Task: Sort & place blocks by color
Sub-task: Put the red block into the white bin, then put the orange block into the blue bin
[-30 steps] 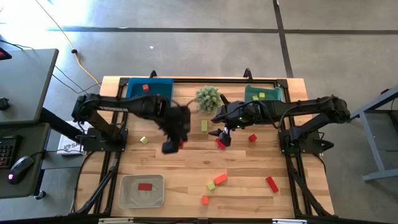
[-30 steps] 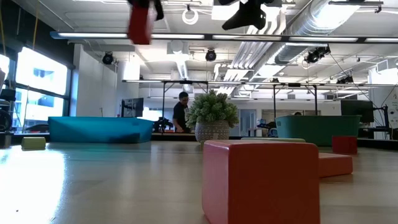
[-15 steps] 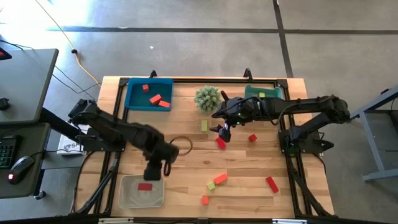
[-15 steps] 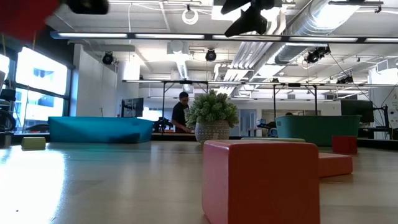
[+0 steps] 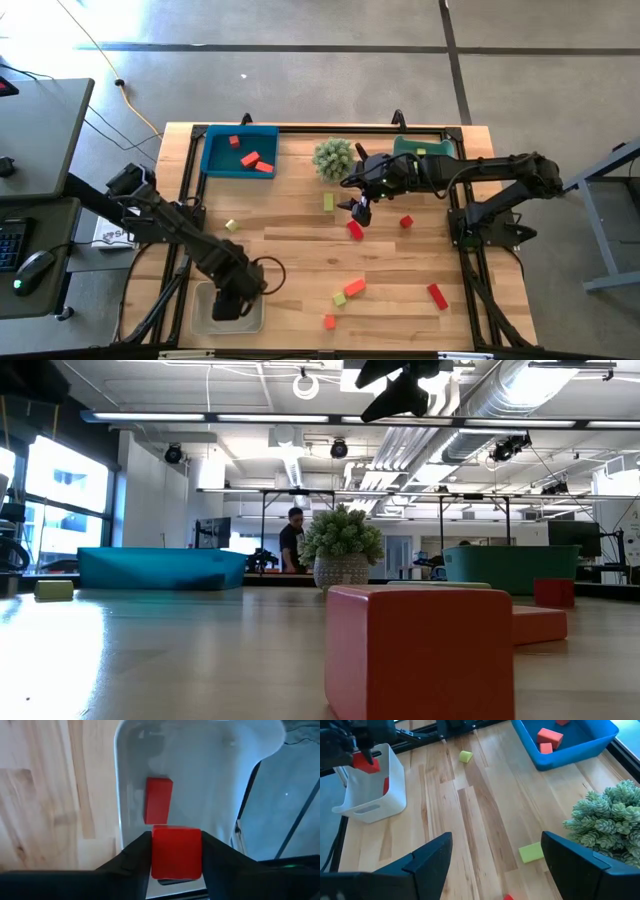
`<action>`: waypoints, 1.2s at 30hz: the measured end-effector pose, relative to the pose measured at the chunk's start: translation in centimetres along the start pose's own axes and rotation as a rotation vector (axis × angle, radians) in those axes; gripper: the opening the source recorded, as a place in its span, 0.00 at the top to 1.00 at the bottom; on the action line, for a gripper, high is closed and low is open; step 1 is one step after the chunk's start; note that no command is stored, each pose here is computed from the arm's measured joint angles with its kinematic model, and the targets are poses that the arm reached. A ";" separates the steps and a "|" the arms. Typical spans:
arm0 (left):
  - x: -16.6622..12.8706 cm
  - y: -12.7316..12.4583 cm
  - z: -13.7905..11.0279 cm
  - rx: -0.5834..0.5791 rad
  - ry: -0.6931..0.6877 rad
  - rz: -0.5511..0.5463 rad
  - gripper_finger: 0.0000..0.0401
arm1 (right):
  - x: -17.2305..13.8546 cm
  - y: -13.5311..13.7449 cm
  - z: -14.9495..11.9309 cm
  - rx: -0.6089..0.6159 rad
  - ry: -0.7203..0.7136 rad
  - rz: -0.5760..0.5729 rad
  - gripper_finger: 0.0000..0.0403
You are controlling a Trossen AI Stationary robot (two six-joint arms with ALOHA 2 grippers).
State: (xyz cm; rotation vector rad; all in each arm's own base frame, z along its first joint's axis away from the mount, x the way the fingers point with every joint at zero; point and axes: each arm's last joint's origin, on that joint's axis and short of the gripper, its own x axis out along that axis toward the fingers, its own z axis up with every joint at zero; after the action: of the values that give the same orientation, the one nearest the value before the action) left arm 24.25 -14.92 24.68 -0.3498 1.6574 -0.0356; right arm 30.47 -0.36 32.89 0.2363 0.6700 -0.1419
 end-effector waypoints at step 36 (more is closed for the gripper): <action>-4.8 4.9 -0.7 -0.001 -0.188 -0.081 0.61 | 0.0 0.2 -1.9 0.059 0.194 0.045 0.27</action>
State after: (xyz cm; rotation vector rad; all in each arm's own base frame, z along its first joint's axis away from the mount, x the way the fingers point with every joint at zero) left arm 22.89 -9.21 28.31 -0.4093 1.4568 -0.0607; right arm 29.35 0.38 31.46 0.3243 0.8530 -0.0964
